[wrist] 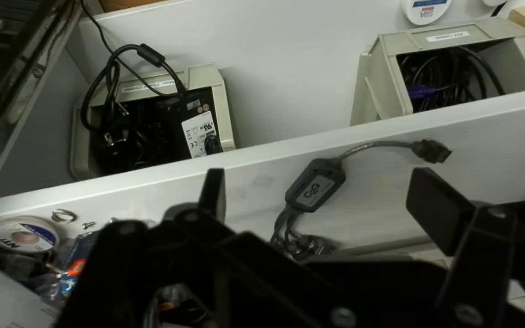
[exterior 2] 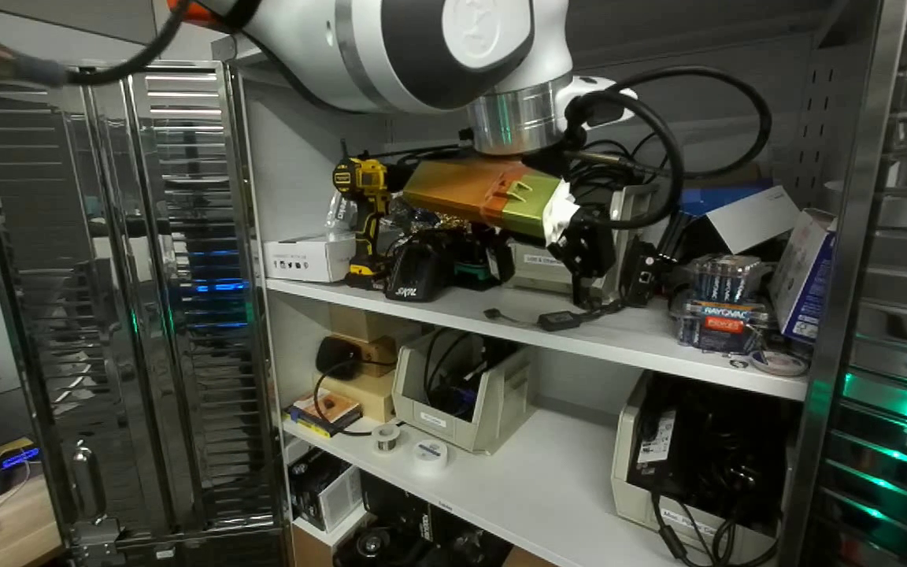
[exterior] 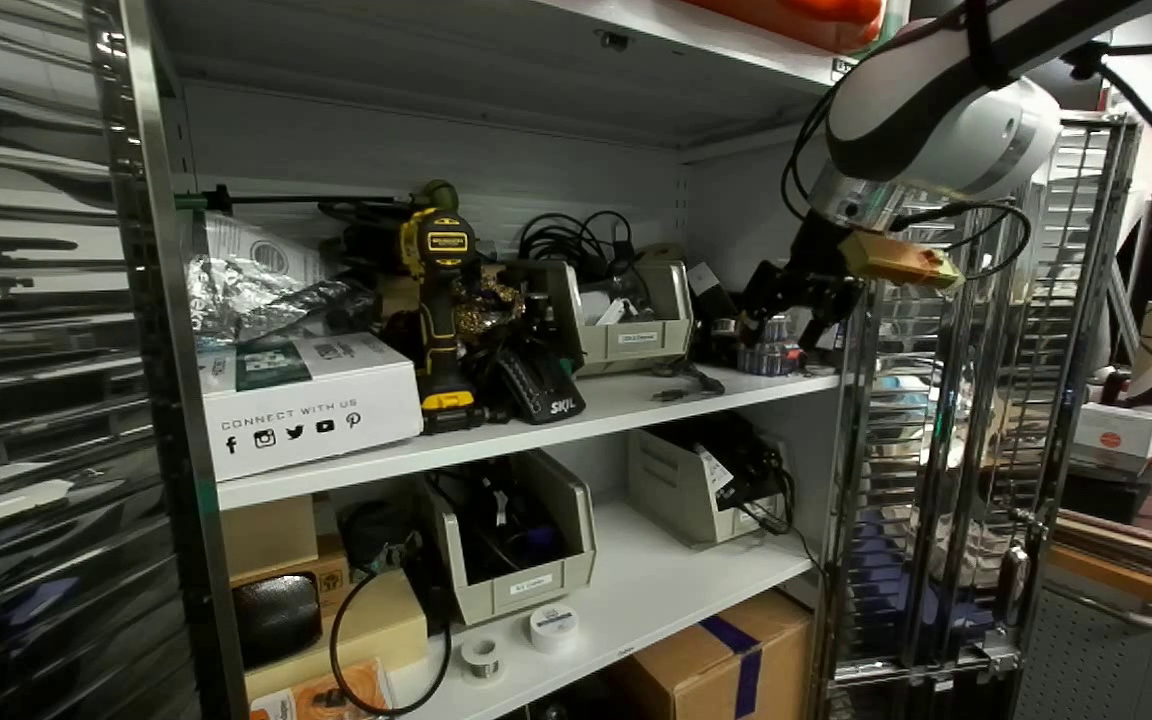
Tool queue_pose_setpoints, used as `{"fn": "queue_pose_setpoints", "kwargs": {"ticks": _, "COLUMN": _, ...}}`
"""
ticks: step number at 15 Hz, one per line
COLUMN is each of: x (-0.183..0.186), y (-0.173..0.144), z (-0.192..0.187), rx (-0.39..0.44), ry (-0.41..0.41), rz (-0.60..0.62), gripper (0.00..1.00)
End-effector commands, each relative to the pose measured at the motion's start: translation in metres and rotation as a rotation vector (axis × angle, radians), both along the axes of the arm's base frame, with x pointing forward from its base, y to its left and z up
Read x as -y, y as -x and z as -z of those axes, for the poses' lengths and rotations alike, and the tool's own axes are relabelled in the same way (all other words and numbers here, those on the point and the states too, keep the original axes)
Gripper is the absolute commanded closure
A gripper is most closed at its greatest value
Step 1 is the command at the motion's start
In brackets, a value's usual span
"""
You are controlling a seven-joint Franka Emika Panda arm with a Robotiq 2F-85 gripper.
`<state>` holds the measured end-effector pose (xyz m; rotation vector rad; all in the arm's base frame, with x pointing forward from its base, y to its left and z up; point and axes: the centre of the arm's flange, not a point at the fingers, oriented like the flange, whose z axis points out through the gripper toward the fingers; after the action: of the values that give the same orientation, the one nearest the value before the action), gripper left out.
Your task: Put the cable in the tool box
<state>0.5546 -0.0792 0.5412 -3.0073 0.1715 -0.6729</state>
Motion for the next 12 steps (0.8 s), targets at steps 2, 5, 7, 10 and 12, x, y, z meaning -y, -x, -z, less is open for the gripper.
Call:
{"fn": "queue_pose_setpoints", "kwargs": {"ticks": 2, "x": 0.002, "y": -0.063, "z": -0.004, "rx": -0.008, "ry": -0.029, "rz": 0.071, "gripper": 0.00}}
{"fn": "queue_pose_setpoints", "kwargs": {"ticks": 5, "x": -0.003, "y": -0.087, "z": -0.001, "rx": -0.007, "ry": -0.041, "rz": 0.101, "gripper": 0.00}}
{"fn": "queue_pose_setpoints", "kwargs": {"ticks": 7, "x": -0.007, "y": -0.098, "z": 0.001, "rx": -0.007, "ry": -0.048, "rz": 0.112, "gripper": 0.00}}
{"fn": "queue_pose_setpoints", "kwargs": {"ticks": 10, "x": -0.009, "y": -0.105, "z": 0.008, "rx": -0.038, "ry": -0.053, "rz": 0.126, "gripper": 0.00}}
{"fn": "queue_pose_setpoints", "kwargs": {"ticks": 12, "x": -0.008, "y": -0.103, "z": 0.019, "rx": -0.073, "ry": -0.069, "rz": 0.131, "gripper": 0.00}}
